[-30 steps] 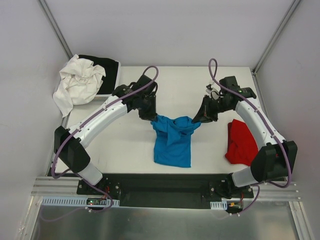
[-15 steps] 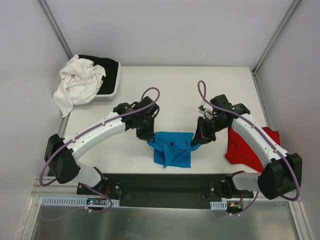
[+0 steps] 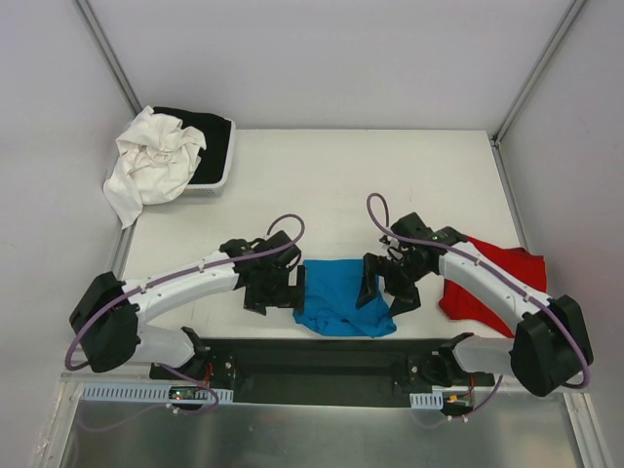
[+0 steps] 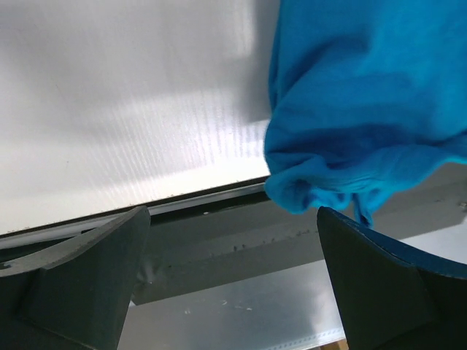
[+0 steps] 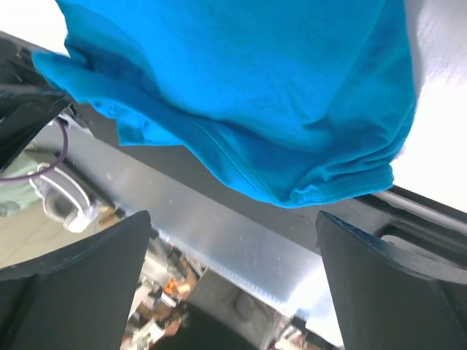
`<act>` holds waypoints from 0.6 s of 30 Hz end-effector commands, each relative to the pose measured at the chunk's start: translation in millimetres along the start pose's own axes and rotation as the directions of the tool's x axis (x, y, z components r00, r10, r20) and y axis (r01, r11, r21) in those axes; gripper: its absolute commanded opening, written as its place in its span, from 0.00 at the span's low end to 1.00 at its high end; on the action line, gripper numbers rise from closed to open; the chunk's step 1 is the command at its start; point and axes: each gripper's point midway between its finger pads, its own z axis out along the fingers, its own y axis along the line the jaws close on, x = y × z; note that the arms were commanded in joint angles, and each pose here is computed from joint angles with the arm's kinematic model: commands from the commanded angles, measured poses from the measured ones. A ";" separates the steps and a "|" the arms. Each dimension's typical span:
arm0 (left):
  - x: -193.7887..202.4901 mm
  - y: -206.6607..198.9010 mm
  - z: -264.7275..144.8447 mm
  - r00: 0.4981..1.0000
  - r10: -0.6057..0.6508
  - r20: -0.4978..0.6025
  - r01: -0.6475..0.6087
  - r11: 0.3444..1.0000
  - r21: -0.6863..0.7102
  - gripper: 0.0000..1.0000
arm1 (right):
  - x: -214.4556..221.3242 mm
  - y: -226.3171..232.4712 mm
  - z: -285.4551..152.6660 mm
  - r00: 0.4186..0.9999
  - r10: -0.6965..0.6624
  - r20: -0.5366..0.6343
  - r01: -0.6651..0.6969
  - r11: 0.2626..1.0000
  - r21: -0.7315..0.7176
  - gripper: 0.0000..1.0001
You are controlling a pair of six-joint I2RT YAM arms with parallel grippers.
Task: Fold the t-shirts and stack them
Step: Fold the tshirt
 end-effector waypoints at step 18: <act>-69.1 -38.3 -13.4 0.990 0.090 0.105 -0.086 0.996 -0.037 0.78 | -18.9 -7.9 -0.1 0.999 -0.031 0.024 0.026 0.985 0.172 0.01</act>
